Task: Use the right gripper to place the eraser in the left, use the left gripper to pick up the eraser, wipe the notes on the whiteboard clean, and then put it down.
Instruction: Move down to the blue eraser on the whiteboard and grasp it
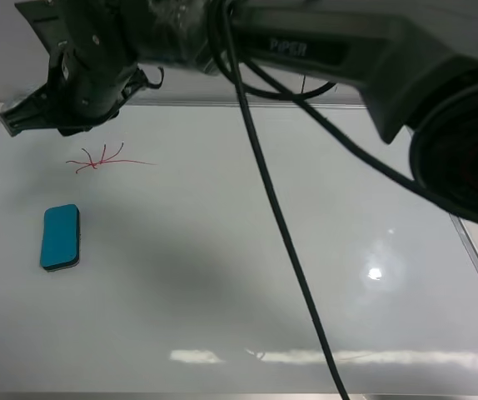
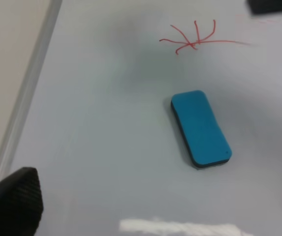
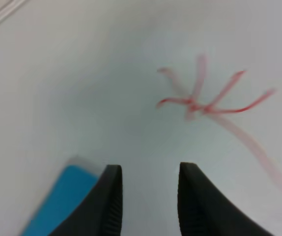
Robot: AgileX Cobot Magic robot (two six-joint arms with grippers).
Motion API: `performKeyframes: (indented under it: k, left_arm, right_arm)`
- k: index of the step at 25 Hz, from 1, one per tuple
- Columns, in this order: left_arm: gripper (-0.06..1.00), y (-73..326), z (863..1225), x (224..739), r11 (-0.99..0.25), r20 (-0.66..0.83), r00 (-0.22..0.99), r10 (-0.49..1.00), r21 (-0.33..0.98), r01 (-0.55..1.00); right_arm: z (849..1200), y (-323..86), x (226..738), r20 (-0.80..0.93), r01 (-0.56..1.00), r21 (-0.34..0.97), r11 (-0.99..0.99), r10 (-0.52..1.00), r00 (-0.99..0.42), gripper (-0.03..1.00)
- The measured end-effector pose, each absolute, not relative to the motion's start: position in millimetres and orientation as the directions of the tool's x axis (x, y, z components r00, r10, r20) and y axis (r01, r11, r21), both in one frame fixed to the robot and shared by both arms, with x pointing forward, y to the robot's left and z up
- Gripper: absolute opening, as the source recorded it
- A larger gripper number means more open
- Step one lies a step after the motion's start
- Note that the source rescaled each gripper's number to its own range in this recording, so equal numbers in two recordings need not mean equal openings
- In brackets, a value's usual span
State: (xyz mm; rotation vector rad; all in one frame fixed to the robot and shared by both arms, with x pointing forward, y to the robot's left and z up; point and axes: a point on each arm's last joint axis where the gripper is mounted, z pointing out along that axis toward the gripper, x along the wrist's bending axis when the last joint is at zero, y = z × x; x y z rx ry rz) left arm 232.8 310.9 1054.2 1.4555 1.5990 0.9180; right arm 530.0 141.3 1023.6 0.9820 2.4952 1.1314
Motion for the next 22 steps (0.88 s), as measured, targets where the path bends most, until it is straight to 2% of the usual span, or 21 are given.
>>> performKeyframes:
  k: [5, 13, 17, 19, 21, 22]
  left_arm:
    - [1.0, 311, 1054, 233, 0.087, -0.073, -0.049, 0.996, 0.894, 0.44]
    - [1.0, 311, 1054, 233, 0.087, -0.073, -0.049, 0.996, 0.894, 0.44]
    - [1.0, 311, 1054, 233, 0.087, -0.073, -0.049, 0.996, 0.894, 0.44]
    - [1.0, 311, 1054, 233, 0.087, -0.073, -0.049, 0.996, 0.894, 0.44]
    - [1.0, 311, 1054, 233, 0.087, -0.073, -0.049, 0.996, 0.894, 0.44]
    - [1.0, 311, 1054, 233, 0.087, -0.073, -0.049, 0.996, 0.894, 0.44]
  right_arm:
    - [1054, 99, 544, 0.015, 0.478, 0.748, 0.46, 0.709, -0.706, 0.26]
    - [1064, 1, 548, -0.007, 0.541, 0.728, 0.421, 0.793, -0.609, 0.26]
    - [1072, -57, 540, -0.029, 0.574, 0.717, 0.394, 0.841, -0.541, 0.3]
    - [1077, -89, 537, -0.037, 0.595, 0.716, 0.365, 0.871, -0.49, 0.39]
    - [1082, -121, 533, -0.05, 0.609, 0.719, 0.334, 0.899, -0.435, 0.58]
    - [1081, -135, 530, -0.061, 0.616, 0.715, 0.33, 0.908, -0.415, 0.71]
